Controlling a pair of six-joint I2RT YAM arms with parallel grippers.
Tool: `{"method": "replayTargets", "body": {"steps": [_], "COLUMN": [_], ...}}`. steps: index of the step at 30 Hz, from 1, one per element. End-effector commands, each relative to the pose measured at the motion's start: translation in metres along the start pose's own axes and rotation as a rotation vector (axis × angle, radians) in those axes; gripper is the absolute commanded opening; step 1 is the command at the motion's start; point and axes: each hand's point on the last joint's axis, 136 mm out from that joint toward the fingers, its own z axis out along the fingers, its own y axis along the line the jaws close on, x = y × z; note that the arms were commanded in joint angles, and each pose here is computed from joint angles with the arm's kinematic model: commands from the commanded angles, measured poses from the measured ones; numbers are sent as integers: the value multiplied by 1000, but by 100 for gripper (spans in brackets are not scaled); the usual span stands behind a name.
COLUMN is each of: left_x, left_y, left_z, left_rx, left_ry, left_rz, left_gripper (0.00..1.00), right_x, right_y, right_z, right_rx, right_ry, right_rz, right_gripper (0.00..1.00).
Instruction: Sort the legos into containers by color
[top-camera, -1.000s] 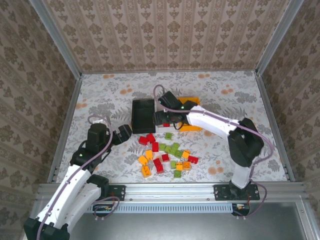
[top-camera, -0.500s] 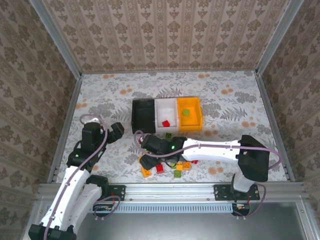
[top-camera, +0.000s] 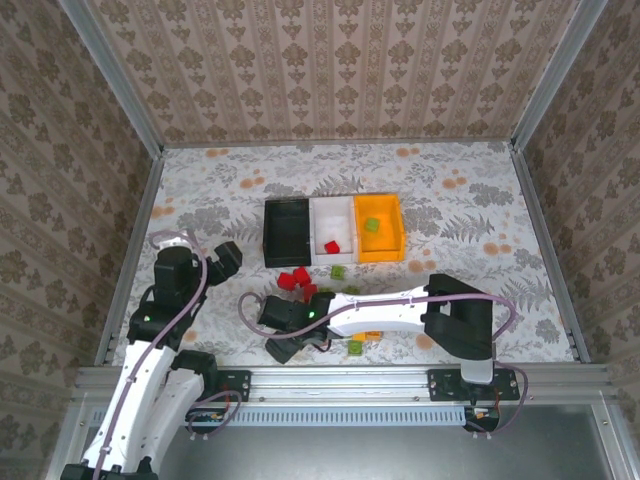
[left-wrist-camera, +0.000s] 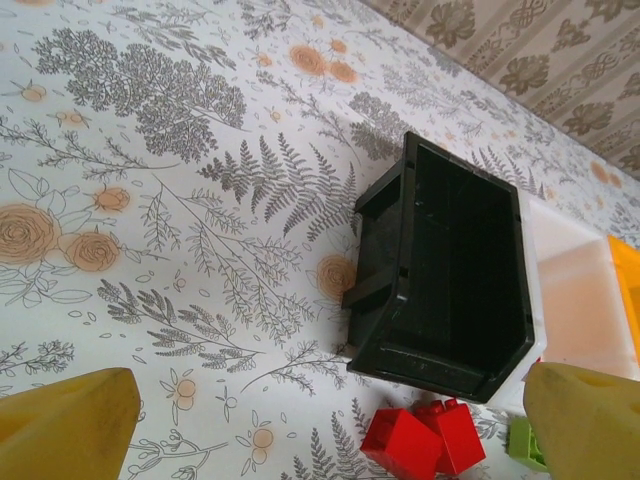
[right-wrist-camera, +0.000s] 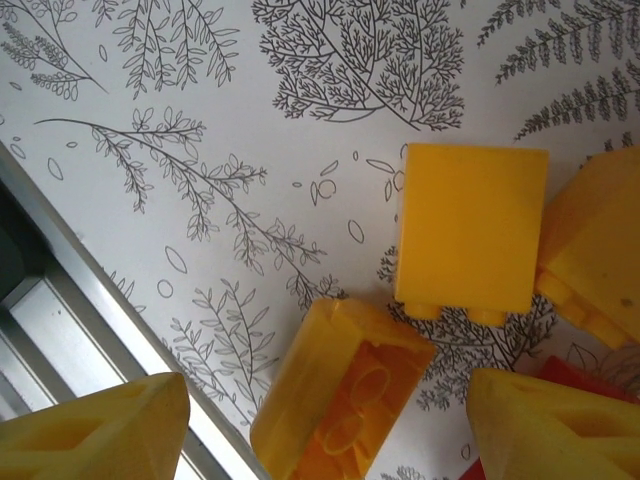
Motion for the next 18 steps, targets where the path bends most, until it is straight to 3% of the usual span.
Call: {"method": "replayTargets", "body": {"steps": [1,11,18], "left_x": [-8,-10,-9], "left_y": [-4,-6,-6], "left_z": [-10,-8,-6], "left_rx": [12,23,28], "left_ry": [-23,-21,-14], "left_rz": [13,4,4], "left_gripper": [100,100,100], "right_x": [3,26,25], "right_y": [-4,-20,-20], "right_z": [8,25,28], "right_rx": [55,144,136], "right_ry": [29,125,112], "right_rz": [-35,-52,-58], "right_gripper": [74,64,46]}}
